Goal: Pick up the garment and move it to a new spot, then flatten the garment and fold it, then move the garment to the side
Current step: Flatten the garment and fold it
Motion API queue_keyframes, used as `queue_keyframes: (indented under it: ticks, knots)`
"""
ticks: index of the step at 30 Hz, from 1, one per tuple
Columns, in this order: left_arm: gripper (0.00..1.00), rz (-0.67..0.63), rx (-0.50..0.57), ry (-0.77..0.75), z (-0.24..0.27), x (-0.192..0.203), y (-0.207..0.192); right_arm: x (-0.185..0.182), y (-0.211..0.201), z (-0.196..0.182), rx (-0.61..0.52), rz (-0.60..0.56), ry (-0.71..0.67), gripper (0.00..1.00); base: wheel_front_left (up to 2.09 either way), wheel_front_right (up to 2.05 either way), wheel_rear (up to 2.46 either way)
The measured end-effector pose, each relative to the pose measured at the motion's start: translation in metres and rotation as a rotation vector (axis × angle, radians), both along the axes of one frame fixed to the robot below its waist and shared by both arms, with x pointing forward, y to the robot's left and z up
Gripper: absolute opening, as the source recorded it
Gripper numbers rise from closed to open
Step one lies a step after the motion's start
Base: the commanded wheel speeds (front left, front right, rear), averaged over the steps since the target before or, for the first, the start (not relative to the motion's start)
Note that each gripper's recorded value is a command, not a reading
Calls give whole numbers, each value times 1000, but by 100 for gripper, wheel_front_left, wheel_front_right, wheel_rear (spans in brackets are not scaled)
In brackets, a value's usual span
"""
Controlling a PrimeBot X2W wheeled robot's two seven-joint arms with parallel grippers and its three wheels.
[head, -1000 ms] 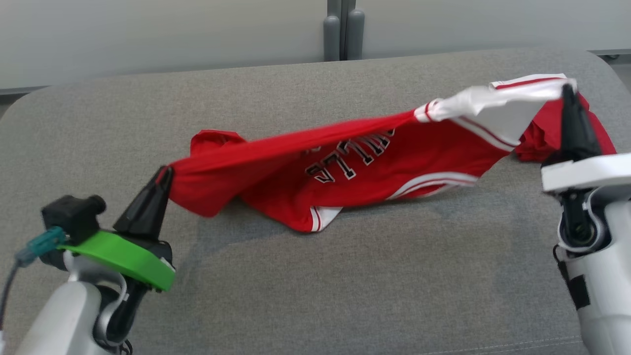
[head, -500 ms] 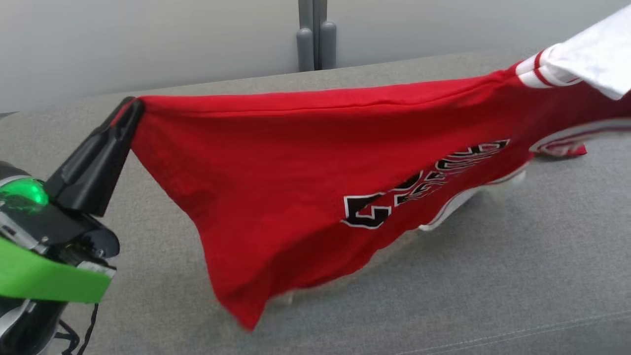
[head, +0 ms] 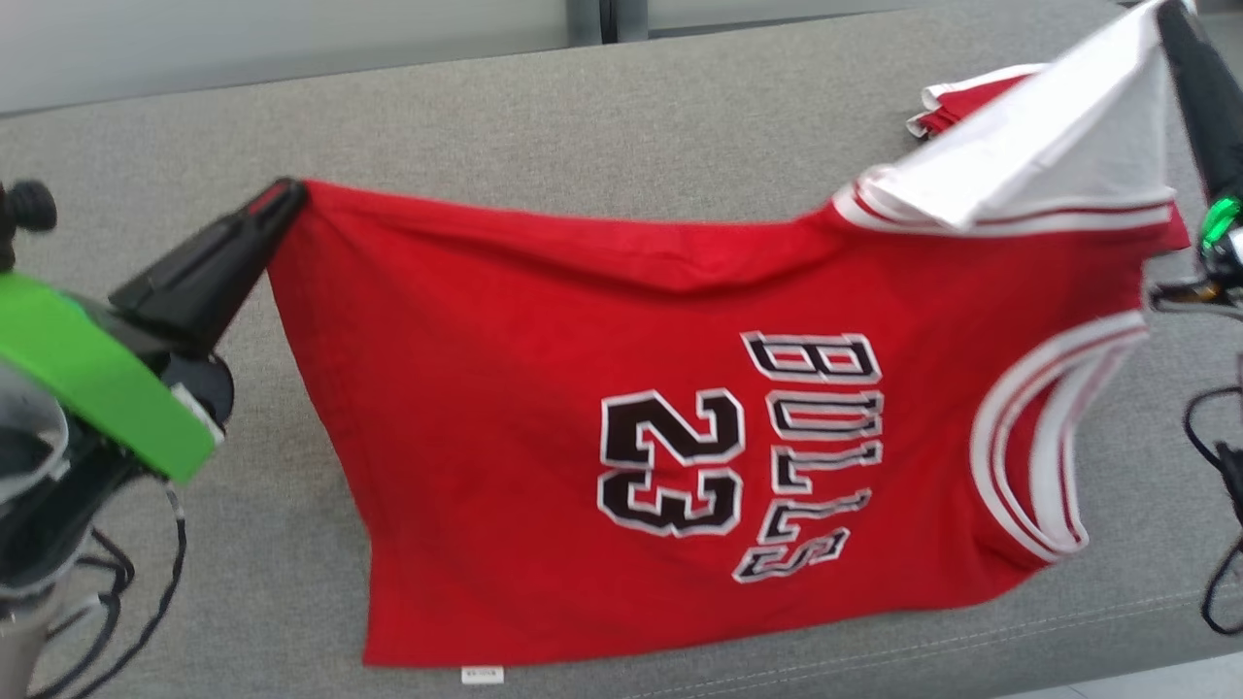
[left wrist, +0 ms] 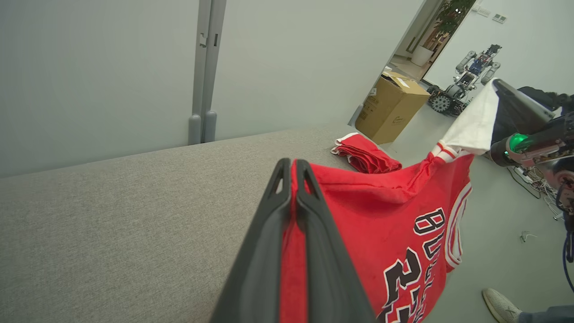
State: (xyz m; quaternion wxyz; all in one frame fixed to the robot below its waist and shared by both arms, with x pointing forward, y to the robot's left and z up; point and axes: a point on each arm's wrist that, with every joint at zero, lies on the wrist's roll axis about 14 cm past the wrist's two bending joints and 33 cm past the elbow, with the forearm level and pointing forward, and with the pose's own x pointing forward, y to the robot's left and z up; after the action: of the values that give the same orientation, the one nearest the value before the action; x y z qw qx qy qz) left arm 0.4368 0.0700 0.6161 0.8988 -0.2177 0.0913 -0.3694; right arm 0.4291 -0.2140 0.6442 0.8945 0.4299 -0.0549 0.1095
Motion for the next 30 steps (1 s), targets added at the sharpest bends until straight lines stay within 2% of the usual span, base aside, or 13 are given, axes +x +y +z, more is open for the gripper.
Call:
queue_keyframes:
  ticks: [2, 5, 7, 9, 12, 14, 17, 20, 22, 24, 25, 28, 30]
  knots:
    - [0, 25, 43, 23, -7, 22, 3, 25, 16, -14, -2, 24, 67, 0, 0, 0, 0]
    - [0, 115, 108, -37, 2, 63, 14, 68, 29, -2, -68, 9, 46, 0, 0, 0, 0]
    - [0, 214, 149, -126, 21, 93, 25, 95, 18, 33, -16, -79, -62, 0, 0, 0, 0]
    - [0, 215, 288, -260, 36, 106, 21, 113, 12, 74, 46, -136, -190, 0, 0, 0, 0]
    - [0, 271, 166, -485, 99, 115, 11, 130, 13, 123, 88, -183, -342, 0, 0, 0, 0]
    - [0, 263, 111, -661, 142, 110, 1, 139, 20, 145, 102, -170, -404, 0, 0, 0, 0]
    - [0, 251, 59, -788, 161, 110, -4, 151, 38, 156, 60, -126, -450, 0, 0, 0, 0]
    - [0, 256, 92, -743, 119, 128, -2, 169, 55, 115, 25, -71, -370, 0, 0, 0, 0]
    - [0, 267, 115, -647, 67, 140, 3, 178, 61, 57, 27, -48, -241, 0, 0, 0, 0]
    - [0, 279, 144, -515, 4, 146, 11, 178, 64, -20, 49, -31, -61, 0, 0, 0, 0]
    - [0, 279, 144, -515, 4, 146, 11, 178, 64, -20, 49, -31, -61, 0, 0, 0, 0]
    - [0, 326, 165, -333, -80, 143, 26, 153, 69, -126, 56, -21, 193, 0, 0, 0, 0]
    - [0, 357, 186, -230, -133, 134, 36, 132, 65, -178, 76, -48, 313, 0, 0, 0, 0]
